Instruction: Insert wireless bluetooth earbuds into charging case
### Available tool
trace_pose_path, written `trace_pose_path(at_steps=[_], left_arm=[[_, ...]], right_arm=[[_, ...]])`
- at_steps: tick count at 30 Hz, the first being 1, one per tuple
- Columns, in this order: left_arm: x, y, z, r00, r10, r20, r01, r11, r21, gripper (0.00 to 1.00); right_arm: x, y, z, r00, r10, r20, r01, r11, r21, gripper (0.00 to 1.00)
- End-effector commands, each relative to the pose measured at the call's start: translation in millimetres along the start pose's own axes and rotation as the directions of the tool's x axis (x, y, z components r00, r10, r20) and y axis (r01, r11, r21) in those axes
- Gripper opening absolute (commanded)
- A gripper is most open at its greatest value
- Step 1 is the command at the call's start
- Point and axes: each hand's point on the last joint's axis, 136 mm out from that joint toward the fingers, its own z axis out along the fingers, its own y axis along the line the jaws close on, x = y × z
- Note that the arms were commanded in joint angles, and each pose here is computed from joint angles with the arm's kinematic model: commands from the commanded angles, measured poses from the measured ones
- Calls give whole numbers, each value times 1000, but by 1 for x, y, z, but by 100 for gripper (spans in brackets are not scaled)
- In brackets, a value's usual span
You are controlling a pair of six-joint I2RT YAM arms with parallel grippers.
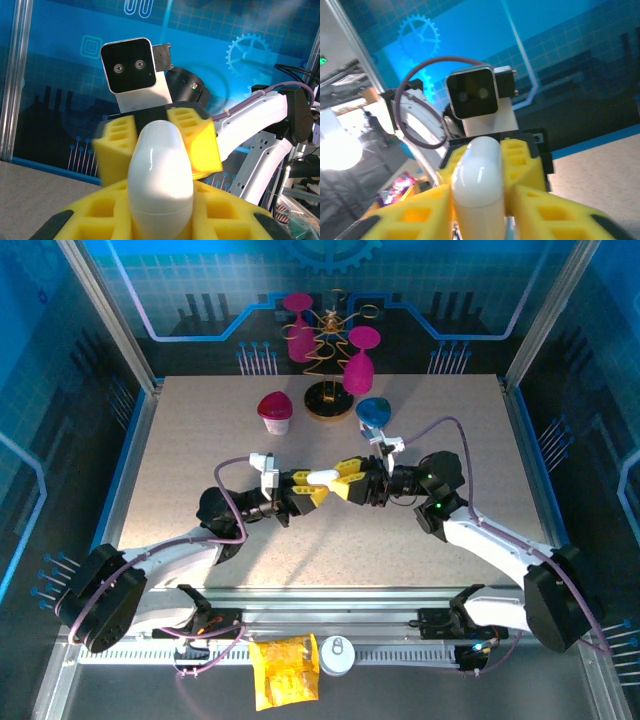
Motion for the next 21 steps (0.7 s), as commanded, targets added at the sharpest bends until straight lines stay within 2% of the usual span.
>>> trace_pose_path(at_steps=[1, 5, 13, 15, 21], left_arm=[[-9, -9, 2, 997, 80, 14, -80, 996, 28, 18], [-7, -10, 1, 995, 96, -9, -96, 995, 29, 18], [-4, -12, -1, 993, 118, -32, -117, 993, 33, 18], [-2, -12, -1, 991, 126, -36, -125, 992, 30, 18], [3, -10, -4, 986, 153, -59, -153, 988, 13, 18]], right_arm=[[-12, -3, 1, 999, -50, 10, 49, 996, 73, 46], [-7, -15, 0, 998, -49, -29, 53, 984, 168, 55], [-15, -35, -5, 999, -48, -14, 50, 949, 311, 59], [-19, -36, -7, 998, -54, -8, 54, 942, 331, 59], [-23, -30, -7, 997, -73, -20, 76, 942, 327, 70]])
